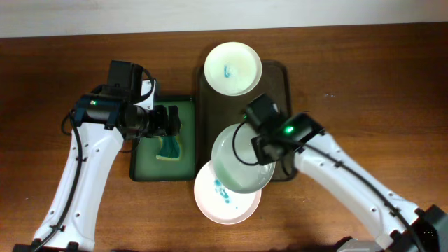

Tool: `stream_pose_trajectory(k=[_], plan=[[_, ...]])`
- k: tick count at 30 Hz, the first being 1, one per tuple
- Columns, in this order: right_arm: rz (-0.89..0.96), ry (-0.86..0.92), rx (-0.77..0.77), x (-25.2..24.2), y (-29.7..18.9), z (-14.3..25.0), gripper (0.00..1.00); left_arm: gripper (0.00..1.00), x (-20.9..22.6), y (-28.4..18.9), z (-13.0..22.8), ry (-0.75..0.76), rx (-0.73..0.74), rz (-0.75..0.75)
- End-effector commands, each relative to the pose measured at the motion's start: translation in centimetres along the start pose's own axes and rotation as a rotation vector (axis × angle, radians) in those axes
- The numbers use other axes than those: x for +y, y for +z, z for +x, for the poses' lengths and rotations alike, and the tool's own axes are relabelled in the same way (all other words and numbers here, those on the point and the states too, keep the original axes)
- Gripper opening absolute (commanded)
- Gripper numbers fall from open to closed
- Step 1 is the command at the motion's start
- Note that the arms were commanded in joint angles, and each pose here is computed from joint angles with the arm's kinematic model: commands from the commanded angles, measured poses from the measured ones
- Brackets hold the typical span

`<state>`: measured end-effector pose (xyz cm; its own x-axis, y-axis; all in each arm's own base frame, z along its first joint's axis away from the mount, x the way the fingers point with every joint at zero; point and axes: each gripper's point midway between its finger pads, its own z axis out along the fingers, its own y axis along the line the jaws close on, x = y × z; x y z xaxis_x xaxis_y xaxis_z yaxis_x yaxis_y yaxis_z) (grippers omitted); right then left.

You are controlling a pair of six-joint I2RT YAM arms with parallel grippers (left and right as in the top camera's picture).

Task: Clean dirty plates on tray and stack at the side
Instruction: 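Carry the wiped plate with right gripper to the table's right side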

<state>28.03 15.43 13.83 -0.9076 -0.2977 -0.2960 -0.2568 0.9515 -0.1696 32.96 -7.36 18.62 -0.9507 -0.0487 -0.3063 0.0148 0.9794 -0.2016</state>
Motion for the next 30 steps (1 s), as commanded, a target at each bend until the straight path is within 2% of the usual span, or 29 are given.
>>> stream_pose_trajectory(k=[1, 14, 25, 30], plan=[[0.178, 0.009, -0.091, -0.7, -0.8, -0.6, 0.04, 0.99, -0.2, -0.5, -0.3, -0.003, -0.017, 0.012], [0.314, -0.091, -0.256, -0.7, -5.1, -0.9, 0.04, 0.99, -0.2, -0.5, -0.3, -0.003, -0.017, 0.012], [0.434, -0.291, -0.492, 2.6, -10.5, -0.4, 0.04, 0.99, -0.2, -0.5, -0.3, -0.003, -0.017, 0.012], [0.528, -0.4, -0.657, 4.5, -13.9, -0.1, 0.04, 0.99, -0.2, -0.5, -0.3, -0.003, -0.017, 0.012]])
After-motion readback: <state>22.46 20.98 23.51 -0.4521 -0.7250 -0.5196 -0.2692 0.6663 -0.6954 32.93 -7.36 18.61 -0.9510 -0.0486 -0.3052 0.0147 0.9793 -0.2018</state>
